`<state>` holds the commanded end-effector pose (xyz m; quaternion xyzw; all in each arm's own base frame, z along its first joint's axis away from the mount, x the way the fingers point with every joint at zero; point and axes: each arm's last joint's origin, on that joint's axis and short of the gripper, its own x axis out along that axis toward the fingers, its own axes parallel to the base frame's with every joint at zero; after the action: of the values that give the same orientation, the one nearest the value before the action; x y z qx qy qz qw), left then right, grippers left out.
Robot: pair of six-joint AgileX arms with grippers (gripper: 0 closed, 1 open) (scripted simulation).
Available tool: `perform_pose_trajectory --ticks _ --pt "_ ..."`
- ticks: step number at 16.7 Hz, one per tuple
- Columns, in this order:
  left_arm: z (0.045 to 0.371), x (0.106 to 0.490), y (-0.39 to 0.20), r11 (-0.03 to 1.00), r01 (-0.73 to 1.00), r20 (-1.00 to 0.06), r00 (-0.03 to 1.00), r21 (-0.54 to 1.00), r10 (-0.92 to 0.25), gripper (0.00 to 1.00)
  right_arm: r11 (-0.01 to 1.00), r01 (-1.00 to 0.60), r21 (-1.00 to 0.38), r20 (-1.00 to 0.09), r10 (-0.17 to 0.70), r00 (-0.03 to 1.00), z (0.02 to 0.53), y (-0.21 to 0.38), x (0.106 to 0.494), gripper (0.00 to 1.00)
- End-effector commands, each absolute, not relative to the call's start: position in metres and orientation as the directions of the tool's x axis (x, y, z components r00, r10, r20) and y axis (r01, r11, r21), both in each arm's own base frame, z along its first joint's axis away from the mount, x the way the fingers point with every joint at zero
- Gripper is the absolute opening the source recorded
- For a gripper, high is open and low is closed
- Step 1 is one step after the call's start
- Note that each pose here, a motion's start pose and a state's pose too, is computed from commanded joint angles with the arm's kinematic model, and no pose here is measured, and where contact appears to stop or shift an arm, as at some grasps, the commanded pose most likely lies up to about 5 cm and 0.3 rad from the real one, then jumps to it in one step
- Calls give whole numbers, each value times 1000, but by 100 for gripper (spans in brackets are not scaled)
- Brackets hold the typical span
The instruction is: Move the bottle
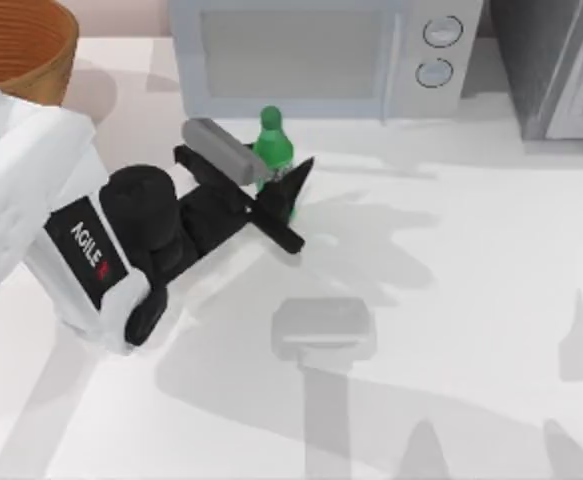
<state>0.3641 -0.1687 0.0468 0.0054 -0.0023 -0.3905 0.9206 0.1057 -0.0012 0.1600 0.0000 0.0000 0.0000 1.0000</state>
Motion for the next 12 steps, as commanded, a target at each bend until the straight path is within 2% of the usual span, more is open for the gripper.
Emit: perform_pose_trajectory --ticks 3,6,9,12 --pt "56 354 -78 697 717 -2 697 14 -717 0 1000 0 0 0 0 1000 160 -1 106 100" --pt "66 324 -12 697 717 -4 697 15 -717 0 1000 0 0 0 0 1000 160 -1 106 100" --pt "73 298 17 697 717 -2 697 16 -717 0 1000 0 0 0 0 1000 160 -1 106 100" --pt "75 292 22 697 717 -1 697 18 -717 0 1000 0 0 0 0 1000 160 -1 106 100"
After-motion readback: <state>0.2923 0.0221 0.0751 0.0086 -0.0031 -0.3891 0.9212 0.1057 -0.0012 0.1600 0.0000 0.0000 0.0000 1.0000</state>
